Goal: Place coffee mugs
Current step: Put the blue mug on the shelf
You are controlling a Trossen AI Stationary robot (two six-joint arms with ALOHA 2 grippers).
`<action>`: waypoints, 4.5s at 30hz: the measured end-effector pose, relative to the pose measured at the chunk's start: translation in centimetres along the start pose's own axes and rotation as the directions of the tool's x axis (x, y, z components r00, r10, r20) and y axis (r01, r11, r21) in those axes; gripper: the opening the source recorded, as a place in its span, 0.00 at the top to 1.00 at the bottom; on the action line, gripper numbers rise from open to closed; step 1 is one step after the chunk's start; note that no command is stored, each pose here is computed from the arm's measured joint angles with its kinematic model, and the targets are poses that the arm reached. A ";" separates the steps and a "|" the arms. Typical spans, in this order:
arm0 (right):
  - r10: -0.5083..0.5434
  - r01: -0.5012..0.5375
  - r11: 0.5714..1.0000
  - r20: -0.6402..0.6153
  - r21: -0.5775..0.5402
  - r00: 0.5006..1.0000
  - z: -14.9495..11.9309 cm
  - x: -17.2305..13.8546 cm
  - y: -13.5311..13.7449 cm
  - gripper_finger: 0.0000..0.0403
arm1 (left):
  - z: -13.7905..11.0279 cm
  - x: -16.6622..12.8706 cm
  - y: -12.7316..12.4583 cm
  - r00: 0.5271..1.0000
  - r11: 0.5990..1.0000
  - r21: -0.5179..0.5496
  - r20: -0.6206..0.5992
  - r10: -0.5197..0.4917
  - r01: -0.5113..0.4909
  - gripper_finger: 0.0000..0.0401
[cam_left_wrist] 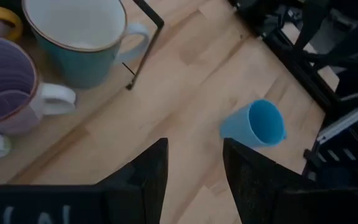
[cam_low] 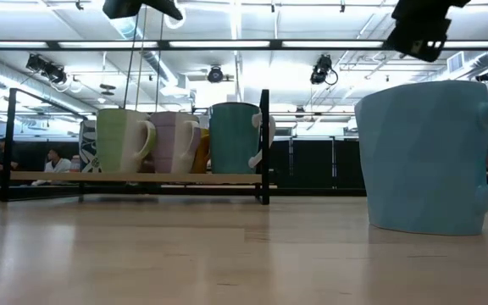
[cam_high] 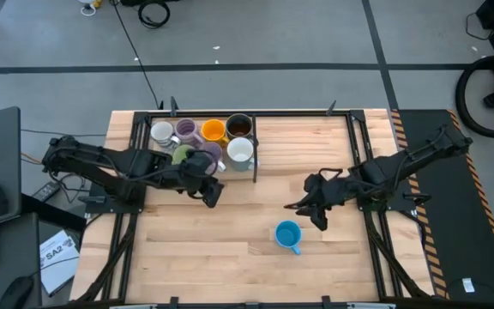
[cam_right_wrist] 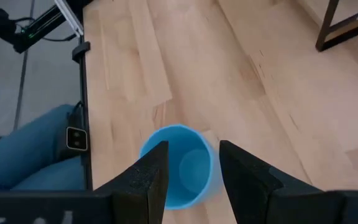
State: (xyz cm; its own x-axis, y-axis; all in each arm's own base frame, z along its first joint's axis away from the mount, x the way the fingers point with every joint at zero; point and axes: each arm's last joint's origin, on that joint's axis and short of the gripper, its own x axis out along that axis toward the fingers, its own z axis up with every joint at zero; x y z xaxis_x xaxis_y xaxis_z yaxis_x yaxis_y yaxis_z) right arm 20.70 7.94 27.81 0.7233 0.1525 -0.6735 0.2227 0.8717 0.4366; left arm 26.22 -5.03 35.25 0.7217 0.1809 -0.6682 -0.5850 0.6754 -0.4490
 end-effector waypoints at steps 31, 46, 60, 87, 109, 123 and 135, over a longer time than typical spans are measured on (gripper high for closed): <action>-0.270 0.261 0.962 -0.141 -0.080 0.953 -4.5 7.7 1.3 0.63 | -0.6 -0.3 -0.5 1.000 1.000 0.028 0.021 0.002 -0.002 0.60; -0.289 0.275 0.957 -0.218 -0.096 0.932 -6.0 11.7 1.0 0.79 | -0.6 -0.3 -0.5 1.000 1.000 0.027 0.022 0.000 -0.001 0.60; -0.147 0.145 0.989 -0.057 -0.025 0.988 -1.7 12.0 2.8 0.93 | -2.2 -1.8 -1.3 0.994 0.991 0.093 -0.069 -0.089 0.095 0.60; -0.191 0.190 0.965 0.012 -0.179 0.981 14.6 22.0 3.0 0.91 | -10.4 -7.8 -3.7 0.935 0.891 0.329 -0.269 -0.230 0.313 0.60; -0.267 0.246 0.951 -0.092 -0.189 0.959 13.0 25.9 1.1 0.89 | -10.7 -8.0 -3.7 0.932 0.883 0.341 -0.276 -0.234 0.323 0.60; -0.280 0.256 0.948 -0.113 -0.188 0.953 12.4 26.2 0.6 0.88 | -10.6 -7.9 -3.7 0.938 0.885 0.346 -0.257 -0.231 0.312 0.60; -0.245 0.231 0.957 -0.059 -0.177 0.968 12.9 26.3 0.9 0.77 | -10.6 -7.9 -3.7 0.940 0.885 0.347 -0.253 -0.230 0.310 0.60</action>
State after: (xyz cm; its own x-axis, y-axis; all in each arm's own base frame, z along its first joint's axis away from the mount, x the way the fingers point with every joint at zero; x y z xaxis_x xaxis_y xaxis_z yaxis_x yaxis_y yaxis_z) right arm 48.36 6.76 18.16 0.6069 -0.0384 -0.7938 0.2643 0.9517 0.1560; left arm 18.72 -16.55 35.90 0.7190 -0.1665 -0.6747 -0.1654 0.9020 -0.3989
